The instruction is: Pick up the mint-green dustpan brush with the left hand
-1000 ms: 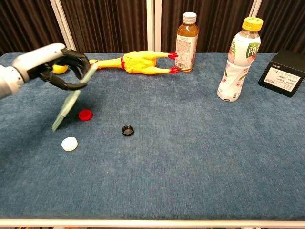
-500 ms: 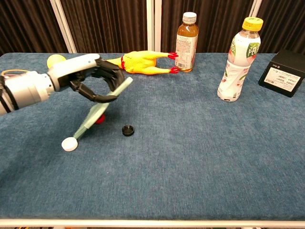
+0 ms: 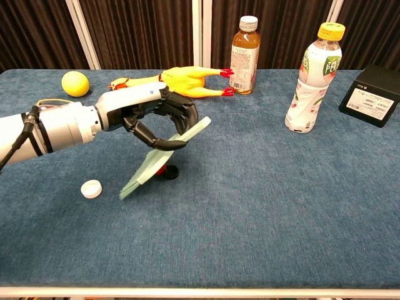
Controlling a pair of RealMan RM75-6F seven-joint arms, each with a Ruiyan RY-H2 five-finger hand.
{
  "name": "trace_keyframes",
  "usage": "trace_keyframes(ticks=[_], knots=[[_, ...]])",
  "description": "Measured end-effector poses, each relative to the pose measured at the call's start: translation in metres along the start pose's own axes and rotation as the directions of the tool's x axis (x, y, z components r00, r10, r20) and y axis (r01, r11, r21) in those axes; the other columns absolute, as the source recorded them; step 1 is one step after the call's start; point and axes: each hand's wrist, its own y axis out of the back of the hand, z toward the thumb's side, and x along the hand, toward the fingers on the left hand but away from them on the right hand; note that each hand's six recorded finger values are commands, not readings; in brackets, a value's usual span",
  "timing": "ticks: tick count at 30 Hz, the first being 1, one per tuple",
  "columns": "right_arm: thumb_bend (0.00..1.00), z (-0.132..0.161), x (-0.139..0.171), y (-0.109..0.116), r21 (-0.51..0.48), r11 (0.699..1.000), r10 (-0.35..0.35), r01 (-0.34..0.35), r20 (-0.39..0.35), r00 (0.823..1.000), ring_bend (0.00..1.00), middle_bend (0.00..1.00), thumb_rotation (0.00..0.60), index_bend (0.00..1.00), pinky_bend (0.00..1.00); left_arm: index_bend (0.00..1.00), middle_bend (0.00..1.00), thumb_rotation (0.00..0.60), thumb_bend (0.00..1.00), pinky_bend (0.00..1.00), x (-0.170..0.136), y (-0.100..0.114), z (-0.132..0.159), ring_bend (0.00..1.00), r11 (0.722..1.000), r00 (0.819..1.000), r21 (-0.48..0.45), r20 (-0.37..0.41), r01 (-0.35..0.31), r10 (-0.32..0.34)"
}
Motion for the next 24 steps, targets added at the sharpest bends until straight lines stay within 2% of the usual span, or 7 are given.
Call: trace_keyframes(ticks=[5, 9, 12, 18, 24], knots=[[0.17, 0.001, -0.005, -0.001, 0.001, 1.0, 0.002, -0.002, -0.015, 1.0, 0.0, 0.12, 0.6, 0.0, 0.0, 0.53, 0.54, 0.6, 0.41, 0.37, -0.007, 0.014, 0.004, 0.38, 0.999, 0.999, 0.0, 0.001, -0.038, 0.038], [0.17, 0.004, -0.015, -0.003, 0.002, 1.0, 0.006, -0.006, -0.044, 0.999, 0.0, 0.12, 0.6, 0.0, 0.0, 0.53, 0.54, 0.6, 0.42, 0.37, -0.025, 0.033, 0.001, 0.38, 0.992, 0.992, 0.006, -0.033, -0.123, 0.123], [0.17, 0.005, -0.023, -0.007, -0.004, 1.0, 0.014, -0.015, -0.06, 0.998, 0.0, 0.12, 0.6, 0.0, 0.0, 0.53, 0.54, 0.6, 0.42, 0.37, -0.046, 0.045, -0.003, 0.38, 0.981, 0.978, 0.028, -0.074, -0.194, 0.195], [0.17, 0.006, -0.039, -0.016, -0.012, 0.999, 0.041, -0.042, -0.089, 0.995, 0.0, 0.12, 0.6, 0.0, 0.0, 0.53, 0.54, 0.6, 0.42, 0.37, -0.094, 0.049, -0.006, 0.38, 0.952, 0.932, 0.085, -0.198, -0.293, 0.304], [0.17, 0.006, -0.045, -0.015, -0.005, 0.999, 0.04, -0.041, -0.102, 0.994, 0.0, 0.12, 0.6, 0.0, 0.0, 0.53, 0.54, 0.6, 0.42, 0.37, -0.131, 0.038, -0.009, 0.38, 0.919, 0.865, 0.179, -0.313, -0.352, 0.393]])
